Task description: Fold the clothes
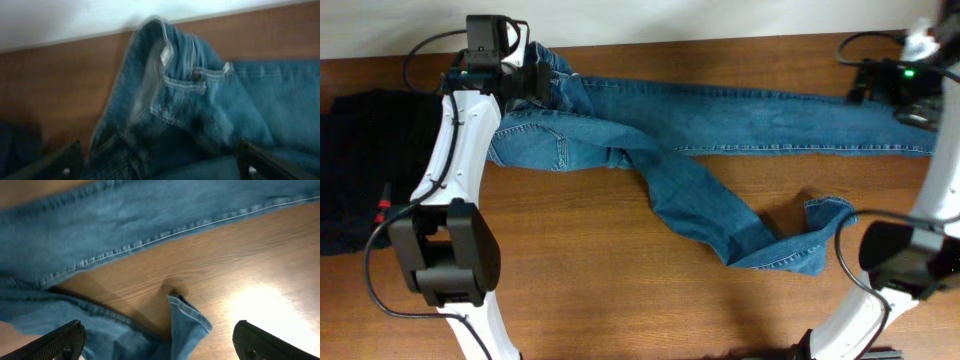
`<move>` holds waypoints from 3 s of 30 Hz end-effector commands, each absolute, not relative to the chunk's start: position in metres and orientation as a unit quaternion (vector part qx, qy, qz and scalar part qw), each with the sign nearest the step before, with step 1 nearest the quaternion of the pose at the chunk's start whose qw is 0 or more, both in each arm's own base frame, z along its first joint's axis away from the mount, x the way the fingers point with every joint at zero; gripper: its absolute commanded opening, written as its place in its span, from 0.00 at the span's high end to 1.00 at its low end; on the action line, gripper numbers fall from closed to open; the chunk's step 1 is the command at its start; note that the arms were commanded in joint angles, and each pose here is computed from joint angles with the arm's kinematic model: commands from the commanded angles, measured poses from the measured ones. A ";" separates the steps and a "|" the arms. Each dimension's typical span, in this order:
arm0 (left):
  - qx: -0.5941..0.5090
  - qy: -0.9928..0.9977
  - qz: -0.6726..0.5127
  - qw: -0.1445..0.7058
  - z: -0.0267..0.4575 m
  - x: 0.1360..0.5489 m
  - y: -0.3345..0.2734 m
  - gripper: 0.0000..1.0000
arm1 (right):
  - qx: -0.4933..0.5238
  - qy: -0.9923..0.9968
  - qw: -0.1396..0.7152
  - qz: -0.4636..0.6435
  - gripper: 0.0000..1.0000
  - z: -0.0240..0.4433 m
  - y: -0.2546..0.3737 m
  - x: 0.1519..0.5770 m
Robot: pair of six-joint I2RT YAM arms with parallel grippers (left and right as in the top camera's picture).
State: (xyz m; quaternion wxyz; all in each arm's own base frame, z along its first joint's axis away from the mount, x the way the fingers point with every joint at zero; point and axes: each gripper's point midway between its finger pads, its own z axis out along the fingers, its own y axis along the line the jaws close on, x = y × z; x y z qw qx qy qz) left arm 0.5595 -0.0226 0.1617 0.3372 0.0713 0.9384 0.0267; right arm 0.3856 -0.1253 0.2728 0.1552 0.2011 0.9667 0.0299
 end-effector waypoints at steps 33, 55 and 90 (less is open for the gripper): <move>0.074 0.967 -0.001 0.244 0.106 0.538 -0.014 0.01 | 0.318 0.940 0.040 0.114 0.01 0.239 -0.085 0.260; 0.074 0.967 -0.001 0.244 0.106 0.538 -0.014 0.01 | 0.383 0.912 0.002 0.148 0.01 0.145 -0.053 0.217; 0.074 0.967 -0.001 0.244 0.106 0.538 -0.014 0.01 | 0.449 0.888 0.036 0.089 0.83 0.095 -0.080 0.227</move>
